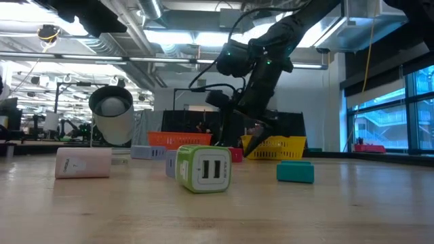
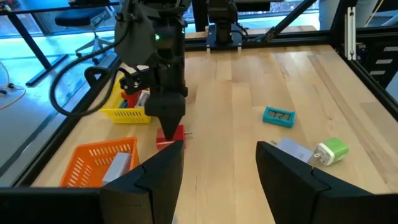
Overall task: Pick & Place Office items
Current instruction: Put the red charger adapter into the orange bin, then put the blue digital clock into the yellow bin
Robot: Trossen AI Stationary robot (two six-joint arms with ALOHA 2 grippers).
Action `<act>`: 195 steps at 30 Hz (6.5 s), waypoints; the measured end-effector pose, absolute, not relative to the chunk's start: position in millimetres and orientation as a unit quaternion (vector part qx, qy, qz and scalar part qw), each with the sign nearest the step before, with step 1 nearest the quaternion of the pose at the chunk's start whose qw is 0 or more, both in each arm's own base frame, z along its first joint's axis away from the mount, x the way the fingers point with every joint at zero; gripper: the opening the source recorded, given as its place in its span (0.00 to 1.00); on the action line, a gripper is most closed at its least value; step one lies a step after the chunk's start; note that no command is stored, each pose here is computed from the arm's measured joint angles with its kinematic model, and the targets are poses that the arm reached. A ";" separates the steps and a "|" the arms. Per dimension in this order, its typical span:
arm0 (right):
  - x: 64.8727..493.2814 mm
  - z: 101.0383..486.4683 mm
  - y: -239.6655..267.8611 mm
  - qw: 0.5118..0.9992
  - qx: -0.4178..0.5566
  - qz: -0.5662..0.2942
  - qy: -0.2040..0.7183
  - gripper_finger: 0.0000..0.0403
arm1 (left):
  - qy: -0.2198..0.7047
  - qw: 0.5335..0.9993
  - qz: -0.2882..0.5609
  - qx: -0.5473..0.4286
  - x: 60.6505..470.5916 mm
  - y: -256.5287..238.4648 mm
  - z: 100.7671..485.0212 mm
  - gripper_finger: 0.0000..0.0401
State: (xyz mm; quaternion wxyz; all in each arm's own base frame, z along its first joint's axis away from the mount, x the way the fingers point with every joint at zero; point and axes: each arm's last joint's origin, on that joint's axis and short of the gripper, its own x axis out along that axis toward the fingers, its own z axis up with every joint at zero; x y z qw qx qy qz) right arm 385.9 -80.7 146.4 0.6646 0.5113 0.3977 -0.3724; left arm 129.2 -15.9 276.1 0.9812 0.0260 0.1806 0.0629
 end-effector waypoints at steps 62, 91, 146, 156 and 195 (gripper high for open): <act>401.3 133.0 -62.7 0.703 0.492 -0.320 0.400 0.52 | 0.186 0.981 0.056 -0.001 129.0 -16.6 275.0 0.49; 382.5 237.4 -56.1 0.824 0.404 -0.283 0.277 0.51 | 0.174 0.982 0.076 -0.017 130.5 -15.9 276.7 0.49; 415.7 172.4 -147.9 0.883 0.378 -0.182 0.212 0.51 | 0.105 0.990 0.081 -0.038 155.2 -19.9 286.2 0.49; 414.2 166.0 -154.1 0.874 0.392 -0.187 0.217 0.51 | 0.097 0.992 0.069 -0.037 155.7 -20.7 288.0 0.49; 415.2 165.0 -151.4 0.880 0.371 -0.199 0.219 0.73 | 0.101 0.992 0.057 -0.042 155.6 -21.4 287.5 0.49</act>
